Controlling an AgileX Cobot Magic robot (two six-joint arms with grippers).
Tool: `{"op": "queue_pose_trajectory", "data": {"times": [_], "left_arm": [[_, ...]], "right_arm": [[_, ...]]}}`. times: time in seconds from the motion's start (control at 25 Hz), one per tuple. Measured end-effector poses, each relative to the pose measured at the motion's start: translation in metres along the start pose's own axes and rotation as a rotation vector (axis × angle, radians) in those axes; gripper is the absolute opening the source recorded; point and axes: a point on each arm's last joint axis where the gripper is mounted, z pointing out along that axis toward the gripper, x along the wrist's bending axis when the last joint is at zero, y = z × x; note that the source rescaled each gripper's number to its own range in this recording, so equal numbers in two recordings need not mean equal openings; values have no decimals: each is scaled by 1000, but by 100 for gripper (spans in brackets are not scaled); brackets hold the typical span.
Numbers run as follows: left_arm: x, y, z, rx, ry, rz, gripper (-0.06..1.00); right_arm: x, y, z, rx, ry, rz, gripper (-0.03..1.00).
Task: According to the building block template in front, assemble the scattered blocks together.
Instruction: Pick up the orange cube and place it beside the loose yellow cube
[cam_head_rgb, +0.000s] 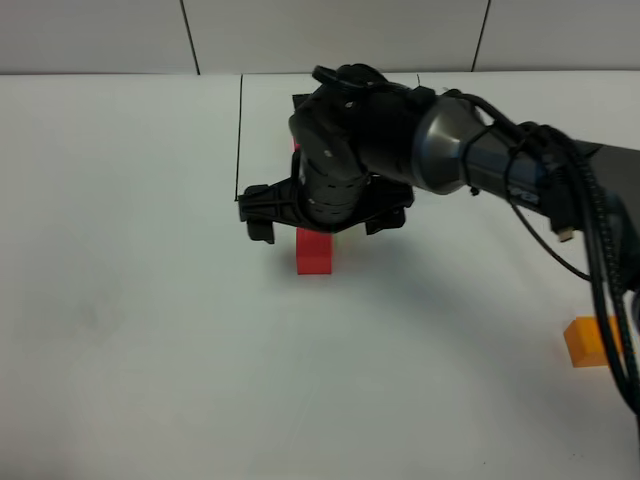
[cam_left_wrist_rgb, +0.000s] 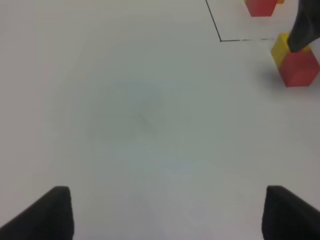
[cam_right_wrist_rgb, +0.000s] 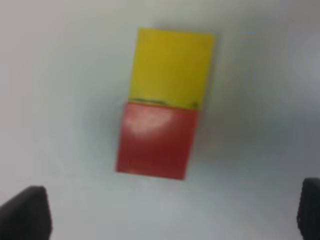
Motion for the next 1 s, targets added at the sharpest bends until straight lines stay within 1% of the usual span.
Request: {"op": "queue_pose_trajectory", "data": {"times": [0.12, 0.32, 0.44, 0.52, 0.68, 1.0], "left_arm": [[0, 0, 0, 0, 0, 0, 62], [0, 0, 0, 0, 0, 0, 62], [0, 0, 0, 0, 0, 0, 62], [0, 0, 0, 0, 0, 0, 62], [0, 0, 0, 0, 0, 0, 62], [0, 0, 0, 0, 0, 0, 62]], "right_arm": [[-32, -11, -14, -7, -6, 2, 100], [-98, -43, -38, -2, -46, 52, 100], [-129, -60, -51, 1, -80, 80, 100], [-145, -70, -57, 7, -97, 93, 100], [-167, -87, -56, 41, -126, 87, 100], [-193, -106, -43, 114, -149, 74, 99]]}}
